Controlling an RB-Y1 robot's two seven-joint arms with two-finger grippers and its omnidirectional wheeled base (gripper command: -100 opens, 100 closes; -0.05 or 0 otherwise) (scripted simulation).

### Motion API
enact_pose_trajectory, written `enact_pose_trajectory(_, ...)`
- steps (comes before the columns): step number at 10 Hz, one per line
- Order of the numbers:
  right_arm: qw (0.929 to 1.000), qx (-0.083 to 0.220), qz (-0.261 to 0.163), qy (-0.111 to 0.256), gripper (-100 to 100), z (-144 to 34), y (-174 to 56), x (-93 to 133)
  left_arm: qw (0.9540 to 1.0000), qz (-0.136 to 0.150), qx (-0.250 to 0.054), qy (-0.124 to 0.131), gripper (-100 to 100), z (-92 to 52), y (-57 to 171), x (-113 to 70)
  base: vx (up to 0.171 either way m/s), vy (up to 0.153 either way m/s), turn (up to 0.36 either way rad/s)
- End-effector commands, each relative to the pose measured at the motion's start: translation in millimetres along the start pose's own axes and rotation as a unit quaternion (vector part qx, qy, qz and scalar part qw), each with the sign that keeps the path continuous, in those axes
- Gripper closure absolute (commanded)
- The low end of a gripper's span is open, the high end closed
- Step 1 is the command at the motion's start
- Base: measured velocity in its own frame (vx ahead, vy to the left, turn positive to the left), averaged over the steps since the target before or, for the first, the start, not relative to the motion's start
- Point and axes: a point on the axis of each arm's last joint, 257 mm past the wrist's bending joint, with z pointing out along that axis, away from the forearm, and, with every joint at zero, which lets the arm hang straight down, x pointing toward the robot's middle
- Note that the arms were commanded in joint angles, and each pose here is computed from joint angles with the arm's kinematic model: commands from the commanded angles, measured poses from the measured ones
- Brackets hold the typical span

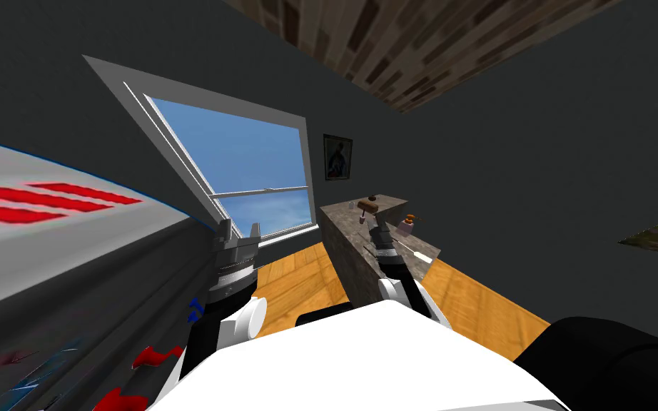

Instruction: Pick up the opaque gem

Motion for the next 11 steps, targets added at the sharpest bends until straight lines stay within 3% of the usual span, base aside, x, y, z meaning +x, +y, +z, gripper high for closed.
enact_pose_trajectory(1, 0.9995, -0.001, -0.022, 0.022, -100, -2.3, -3, 5, 1.0, 0.0, 0.0, 0.0, 0, 0.0, 0, 0.0, -0.034, 0.075, 0.045)
enact_pose_trajectory(7, 0.9879, -0.005, -0.112, 0.108, -100, -16.3, -24, 23, 1.0, 0.0, 0.0, 0.0, 0, 0.0, 0, 0.1, -0.058, 0.163, 0.045)
enact_pose_trajectory(9, 0.9763, -0.005, -0.157, 0.149, -100, -26.4, -38, 29, 1.0, 0.0, 0.0, 0.0, 0, 0.0, 0, 0.1, -0.042, 0.137, 0.072)
enact_pose_trajectory(10, 0.9746, -0.006, -0.161, 0.156, -100, -26.7, -38, 30, 1.0, 0.0, 0.0, 0.0, 0, 0.0, 0, 0.1, -0.059, 0.14, 0.024)
enact_pose_trajectory(11, 0.9666, -0.006, -0.185, 0.177, -100, -33.0, -47, 33, 1.0, 0.0, 0.0, 0.0, 0, 0.0, 0, 0.1, -0.039, 0.133, 0.066)
